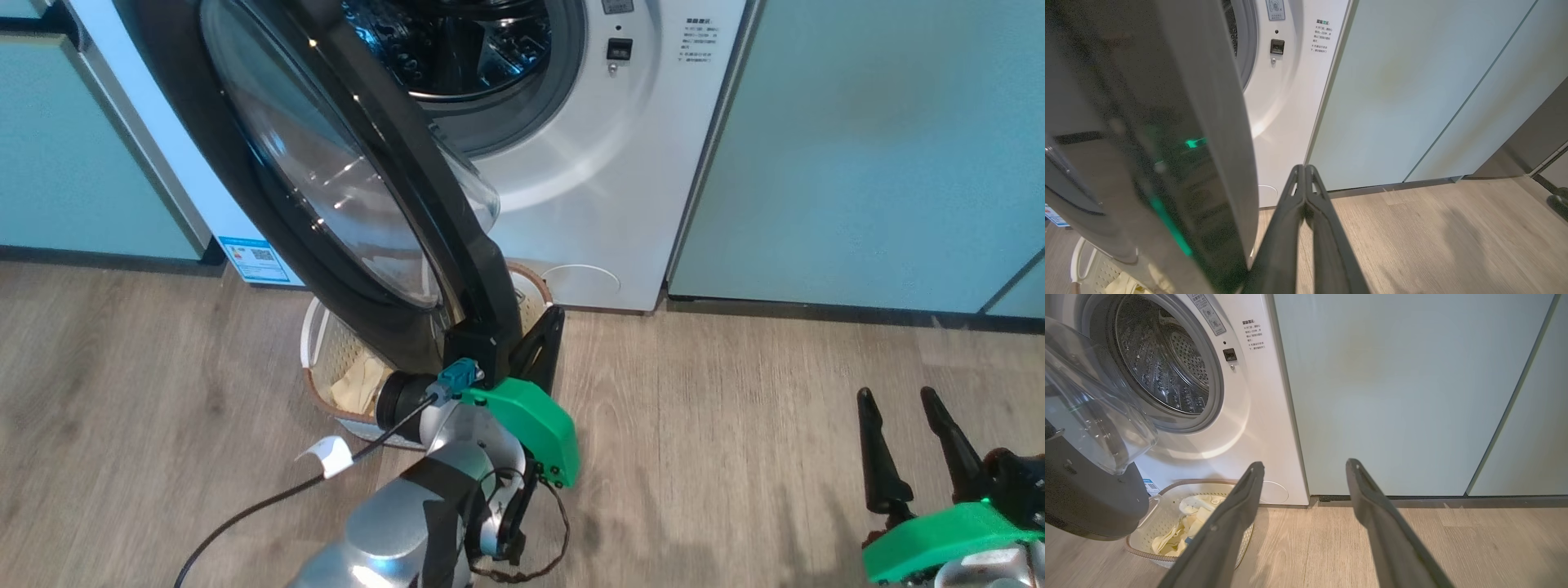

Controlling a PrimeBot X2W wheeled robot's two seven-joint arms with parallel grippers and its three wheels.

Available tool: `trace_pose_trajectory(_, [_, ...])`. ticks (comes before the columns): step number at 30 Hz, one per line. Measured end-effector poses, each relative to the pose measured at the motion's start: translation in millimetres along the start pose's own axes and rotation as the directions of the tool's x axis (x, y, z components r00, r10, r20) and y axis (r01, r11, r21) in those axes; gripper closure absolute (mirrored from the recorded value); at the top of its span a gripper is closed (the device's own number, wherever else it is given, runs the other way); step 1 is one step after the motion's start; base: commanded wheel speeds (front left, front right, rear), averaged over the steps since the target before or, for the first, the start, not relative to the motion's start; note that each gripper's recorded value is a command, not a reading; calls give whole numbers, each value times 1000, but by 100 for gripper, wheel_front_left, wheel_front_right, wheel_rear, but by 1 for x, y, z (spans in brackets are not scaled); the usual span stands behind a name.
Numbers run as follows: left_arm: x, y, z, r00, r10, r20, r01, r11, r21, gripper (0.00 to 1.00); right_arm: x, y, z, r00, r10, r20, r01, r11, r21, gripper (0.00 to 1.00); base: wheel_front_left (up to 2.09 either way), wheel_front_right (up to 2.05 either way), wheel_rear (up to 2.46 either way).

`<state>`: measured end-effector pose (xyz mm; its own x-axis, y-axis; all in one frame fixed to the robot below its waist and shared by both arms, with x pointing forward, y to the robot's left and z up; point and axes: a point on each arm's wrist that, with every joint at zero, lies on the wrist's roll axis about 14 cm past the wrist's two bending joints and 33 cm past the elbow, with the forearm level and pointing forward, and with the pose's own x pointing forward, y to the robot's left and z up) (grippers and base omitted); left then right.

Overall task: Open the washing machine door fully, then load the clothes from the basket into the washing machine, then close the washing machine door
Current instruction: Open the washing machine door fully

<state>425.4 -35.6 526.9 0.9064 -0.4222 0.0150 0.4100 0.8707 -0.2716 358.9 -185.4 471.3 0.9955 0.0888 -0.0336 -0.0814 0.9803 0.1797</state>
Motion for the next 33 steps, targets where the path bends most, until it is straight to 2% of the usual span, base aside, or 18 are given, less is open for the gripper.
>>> trace_pose_trajectory(33, [-39,28,-9,996,88,-4,-88,996,9,100,0,21,3,998,65,13,-65,998,0,0,0,0,0])
